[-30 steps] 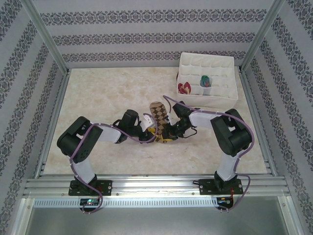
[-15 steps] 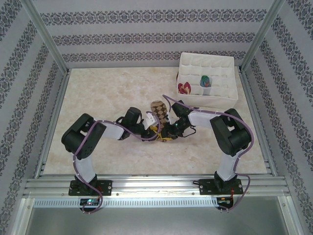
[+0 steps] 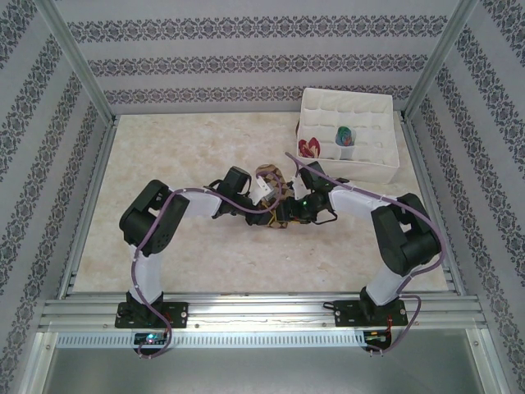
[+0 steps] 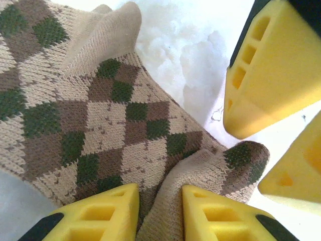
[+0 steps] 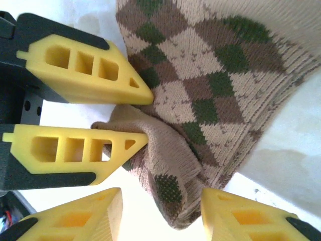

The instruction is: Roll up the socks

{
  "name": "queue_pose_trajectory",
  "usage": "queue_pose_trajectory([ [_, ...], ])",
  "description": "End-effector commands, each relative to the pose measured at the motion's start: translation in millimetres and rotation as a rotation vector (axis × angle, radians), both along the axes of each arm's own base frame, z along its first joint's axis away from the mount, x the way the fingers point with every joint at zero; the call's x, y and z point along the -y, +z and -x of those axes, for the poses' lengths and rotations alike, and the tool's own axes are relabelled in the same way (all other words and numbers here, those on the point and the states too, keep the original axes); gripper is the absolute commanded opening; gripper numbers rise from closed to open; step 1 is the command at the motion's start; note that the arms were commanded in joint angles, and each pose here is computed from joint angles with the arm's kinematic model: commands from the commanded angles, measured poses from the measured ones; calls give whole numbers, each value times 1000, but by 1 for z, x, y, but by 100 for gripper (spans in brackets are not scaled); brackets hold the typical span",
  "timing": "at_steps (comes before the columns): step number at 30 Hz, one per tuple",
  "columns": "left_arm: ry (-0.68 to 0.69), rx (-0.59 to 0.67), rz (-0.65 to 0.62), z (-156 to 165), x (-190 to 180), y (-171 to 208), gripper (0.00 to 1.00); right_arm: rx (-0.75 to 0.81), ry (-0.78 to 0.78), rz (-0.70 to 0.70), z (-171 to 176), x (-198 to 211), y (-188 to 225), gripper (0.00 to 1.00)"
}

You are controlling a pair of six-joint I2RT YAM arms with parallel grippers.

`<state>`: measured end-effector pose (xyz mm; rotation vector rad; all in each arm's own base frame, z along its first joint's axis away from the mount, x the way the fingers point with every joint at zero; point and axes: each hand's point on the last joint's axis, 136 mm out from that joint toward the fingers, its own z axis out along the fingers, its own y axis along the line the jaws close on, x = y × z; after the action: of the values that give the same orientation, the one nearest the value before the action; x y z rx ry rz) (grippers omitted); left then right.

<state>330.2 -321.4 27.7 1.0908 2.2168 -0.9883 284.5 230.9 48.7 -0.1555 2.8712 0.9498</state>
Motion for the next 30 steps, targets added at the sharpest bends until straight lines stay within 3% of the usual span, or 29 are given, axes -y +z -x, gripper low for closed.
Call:
queue_pose_trajectory([
  [1, 72, -222, -171, 30, -24, -54, 28, 58, -10, 54, -11, 5, -1, 46],
  [8, 106, -295, -199, 27, -24, -57, 27, 29, 18, 117, -13, -1, -24, 44],
  [12, 83, -241, -164, 24, -19, -48, 27, -59, -3, 204, -8, 10, -49, 39],
  [15, 33, -110, -108, 21, -17, -27, 31, -126, -25, 244, 0, 20, -64, 32],
  [22, -123, 395, -3, 21, -20, 40, 40, -207, -2, 342, 16, 40, -74, 25],
  [25, -157, 585, -8, 22, -26, 55, 42, -215, 4, 352, 18, 42, -74, 24],
  [30, -228, 833, -126, 29, -24, 52, 39, -246, 26, 347, 23, 40, -77, 23],
])
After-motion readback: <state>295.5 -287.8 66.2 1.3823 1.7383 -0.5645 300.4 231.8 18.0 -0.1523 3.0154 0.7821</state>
